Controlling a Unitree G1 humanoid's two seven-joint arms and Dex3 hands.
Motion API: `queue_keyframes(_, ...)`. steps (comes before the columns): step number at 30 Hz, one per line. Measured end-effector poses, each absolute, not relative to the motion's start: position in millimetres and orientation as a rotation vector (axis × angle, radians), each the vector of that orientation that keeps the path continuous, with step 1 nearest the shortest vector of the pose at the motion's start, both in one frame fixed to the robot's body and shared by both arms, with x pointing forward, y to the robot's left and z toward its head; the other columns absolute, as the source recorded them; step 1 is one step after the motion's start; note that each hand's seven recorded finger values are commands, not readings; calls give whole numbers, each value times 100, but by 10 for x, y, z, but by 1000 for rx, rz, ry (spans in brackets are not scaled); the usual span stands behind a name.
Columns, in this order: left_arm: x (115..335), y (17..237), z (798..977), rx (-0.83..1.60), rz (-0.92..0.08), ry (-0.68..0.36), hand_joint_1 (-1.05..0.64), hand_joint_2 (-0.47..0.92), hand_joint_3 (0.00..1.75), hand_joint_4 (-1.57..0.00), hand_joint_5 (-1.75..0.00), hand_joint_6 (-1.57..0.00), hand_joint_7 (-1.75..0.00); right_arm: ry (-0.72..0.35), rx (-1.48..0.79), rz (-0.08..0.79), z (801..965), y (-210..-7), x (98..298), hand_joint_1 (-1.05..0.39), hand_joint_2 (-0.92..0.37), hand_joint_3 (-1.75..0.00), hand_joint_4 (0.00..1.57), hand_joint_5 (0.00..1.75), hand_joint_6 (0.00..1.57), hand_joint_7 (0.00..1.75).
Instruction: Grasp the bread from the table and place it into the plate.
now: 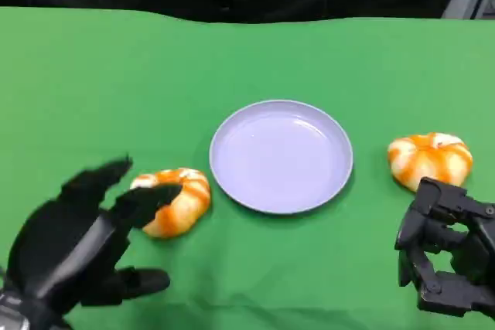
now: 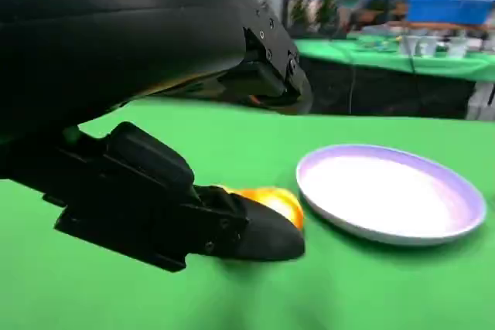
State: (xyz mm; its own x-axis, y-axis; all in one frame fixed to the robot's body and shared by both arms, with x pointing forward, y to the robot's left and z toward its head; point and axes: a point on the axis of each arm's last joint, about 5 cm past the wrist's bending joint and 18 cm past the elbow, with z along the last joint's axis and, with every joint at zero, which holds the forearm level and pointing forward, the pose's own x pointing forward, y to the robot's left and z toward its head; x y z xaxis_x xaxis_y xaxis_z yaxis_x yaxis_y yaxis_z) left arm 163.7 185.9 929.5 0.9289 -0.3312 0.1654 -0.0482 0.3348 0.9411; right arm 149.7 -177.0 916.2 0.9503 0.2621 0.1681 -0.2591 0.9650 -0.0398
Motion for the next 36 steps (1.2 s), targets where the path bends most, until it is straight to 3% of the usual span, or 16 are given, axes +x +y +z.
queue_keyframes(2, 1655, 1842, 9303, 1234, -181, -371, -98, 92, 30, -2, 0, -32, 0, -169, -16, 261, 9159, -1771, 1496, 5, -61, -120, 84, 175, 69, 160)
queue_keyframes(4, 1824, 1775, 9236, 1287, -220, -345, -102, 92, 34, 0, 0, -26, 0, -162, -17, 252, 9153, -1773, 1485, 5, -61, -120, 84, 175, 69, 160)
queue_keyframes(7, 2148, 1704, 9057, 1389, -277, -197, -103, 92, 37, 0, 0, -24, 0, -179, -12, 260, 9180, -1743, 1488, 4, -60, -120, 84, 175, 69, 160)
queue_keyframes(11, 2321, 1629, 8984, 1445, -298, -149, -103, 92, 39, 0, 0, -22, 0, -168, -11, 249, 9165, -1756, 1456, 2, -60, -120, 84, 175, 69, 159)
queue_keyframes(18, 2347, 1601, 8831, 1471, -322, -82, -104, 92, 43, 0, 0, -20, 0, -166, -7, 251, 9175, -1753, 1459, 1, -61, -120, 85, 175, 69, 160)
queue_keyframes(36, 2434, 1544, 8664, 1426, -319, -66, -98, 92, 53, 0, 0, -23, -1, -172, -5, 258, 9181, -1753, 1456, -1, -60, -120, 84, 175, 69, 159)
